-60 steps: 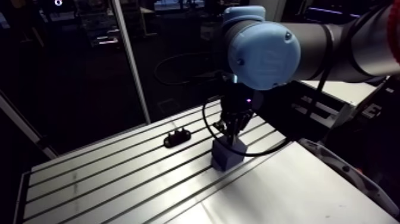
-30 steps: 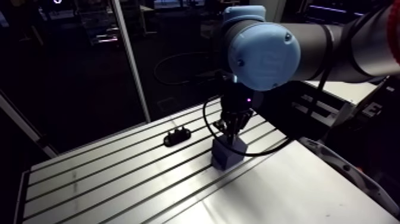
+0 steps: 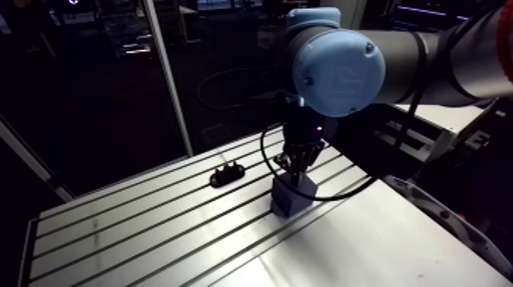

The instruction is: Pick up the M10 bolt and insert it into the hex recess until seated.

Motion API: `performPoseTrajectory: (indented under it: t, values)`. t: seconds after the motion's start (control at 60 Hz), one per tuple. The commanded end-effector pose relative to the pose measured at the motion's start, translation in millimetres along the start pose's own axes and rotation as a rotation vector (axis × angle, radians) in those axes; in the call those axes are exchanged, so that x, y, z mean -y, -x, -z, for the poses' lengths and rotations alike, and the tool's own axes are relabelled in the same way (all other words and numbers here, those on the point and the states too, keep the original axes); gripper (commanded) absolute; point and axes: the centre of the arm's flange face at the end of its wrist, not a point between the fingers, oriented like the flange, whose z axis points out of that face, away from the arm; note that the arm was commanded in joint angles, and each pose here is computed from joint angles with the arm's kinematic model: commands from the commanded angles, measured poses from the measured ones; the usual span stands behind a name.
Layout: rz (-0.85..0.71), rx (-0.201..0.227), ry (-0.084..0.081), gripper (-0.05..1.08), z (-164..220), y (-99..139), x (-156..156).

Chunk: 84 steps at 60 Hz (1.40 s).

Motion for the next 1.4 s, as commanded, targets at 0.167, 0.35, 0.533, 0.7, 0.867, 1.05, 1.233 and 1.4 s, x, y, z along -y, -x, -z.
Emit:
performPoseTrajectory:
  t: [0.167, 0.35, 0.533, 0.7, 0.867, 1.05, 1.233, 1.4]
  values:
    - [0.002, 0.003, -0.004, 1.07, -2, 0, 0]
    - [0.005, 0.007, -0.006, 1.07, -4, -1, 1]
    - [0.015, 0.002, -0.003, 1.07, -2, -1, -1]
    - [0.017, -0.007, 0.003, 1.07, 4, -2, -1]
    - [0.018, -0.009, 0.005, 1.07, 9, 0, 0]
    - [0.016, -0.018, 0.011, 1.07, 16, 1, 0]
    - [0.015, -0.035, 0.021, 0.96, 27, 1, 0]
    - [0.021, -0.007, 0.012, 0.0, 43, 9, 6]
